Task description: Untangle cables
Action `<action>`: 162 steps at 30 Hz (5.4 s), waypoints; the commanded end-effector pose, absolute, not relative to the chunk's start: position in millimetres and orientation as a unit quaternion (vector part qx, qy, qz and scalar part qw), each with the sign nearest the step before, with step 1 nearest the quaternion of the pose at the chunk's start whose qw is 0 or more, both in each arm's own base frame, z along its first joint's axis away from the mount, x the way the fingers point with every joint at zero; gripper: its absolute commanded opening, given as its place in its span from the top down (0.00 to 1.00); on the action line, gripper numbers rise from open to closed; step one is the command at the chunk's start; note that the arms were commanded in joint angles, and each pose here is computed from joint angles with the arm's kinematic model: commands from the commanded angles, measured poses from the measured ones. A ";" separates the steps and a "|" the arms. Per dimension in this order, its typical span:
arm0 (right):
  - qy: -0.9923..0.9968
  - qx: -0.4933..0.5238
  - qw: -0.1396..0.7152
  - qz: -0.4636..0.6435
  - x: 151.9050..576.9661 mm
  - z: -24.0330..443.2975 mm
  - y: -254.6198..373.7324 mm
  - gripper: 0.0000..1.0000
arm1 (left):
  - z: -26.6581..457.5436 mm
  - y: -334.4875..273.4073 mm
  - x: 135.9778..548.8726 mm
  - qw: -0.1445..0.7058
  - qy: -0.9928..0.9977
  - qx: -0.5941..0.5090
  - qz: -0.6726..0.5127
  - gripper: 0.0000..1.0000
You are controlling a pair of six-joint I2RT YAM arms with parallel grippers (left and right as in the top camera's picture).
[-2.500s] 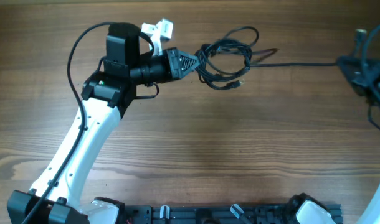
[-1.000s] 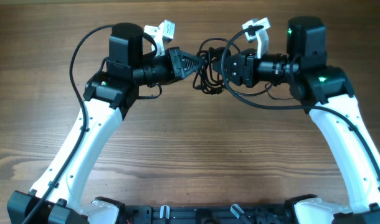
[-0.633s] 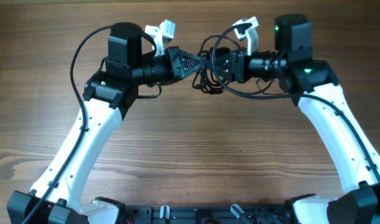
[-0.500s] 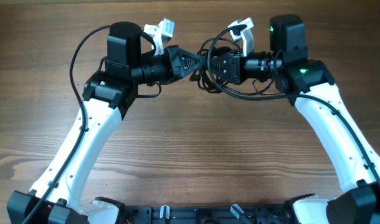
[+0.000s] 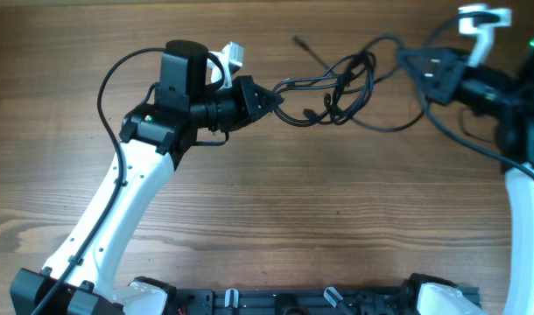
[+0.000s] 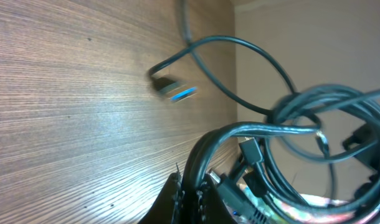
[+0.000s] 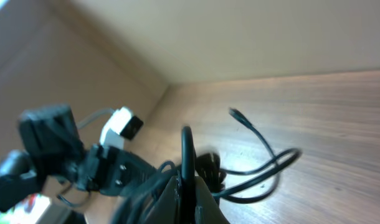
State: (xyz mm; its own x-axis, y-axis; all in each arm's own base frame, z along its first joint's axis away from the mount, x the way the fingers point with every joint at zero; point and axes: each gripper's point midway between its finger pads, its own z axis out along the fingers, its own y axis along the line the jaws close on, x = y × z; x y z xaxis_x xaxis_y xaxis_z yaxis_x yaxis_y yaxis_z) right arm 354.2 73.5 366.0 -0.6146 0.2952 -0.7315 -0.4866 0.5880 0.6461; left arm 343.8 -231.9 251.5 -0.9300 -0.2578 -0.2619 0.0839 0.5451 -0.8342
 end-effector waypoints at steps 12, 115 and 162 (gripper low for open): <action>0.833 0.308 0.347 0.303 366.2 262.4 -89.6 0.96 | 235.8 -200.4 359.2 0.240 0.886 -0.037 -0.395 0.96; 0.895 -0.217 0.282 0.269 386.7 184.3 194.9 0.78 | 441.5 -219.3 377.0 0.229 0.673 -0.205 -0.672 0.96; 0.823 -0.002 0.287 0.491 352.1 323.7 154.8 0.96 | 288.8 -290.6 314.8 0.243 0.826 0.206 -0.465 0.25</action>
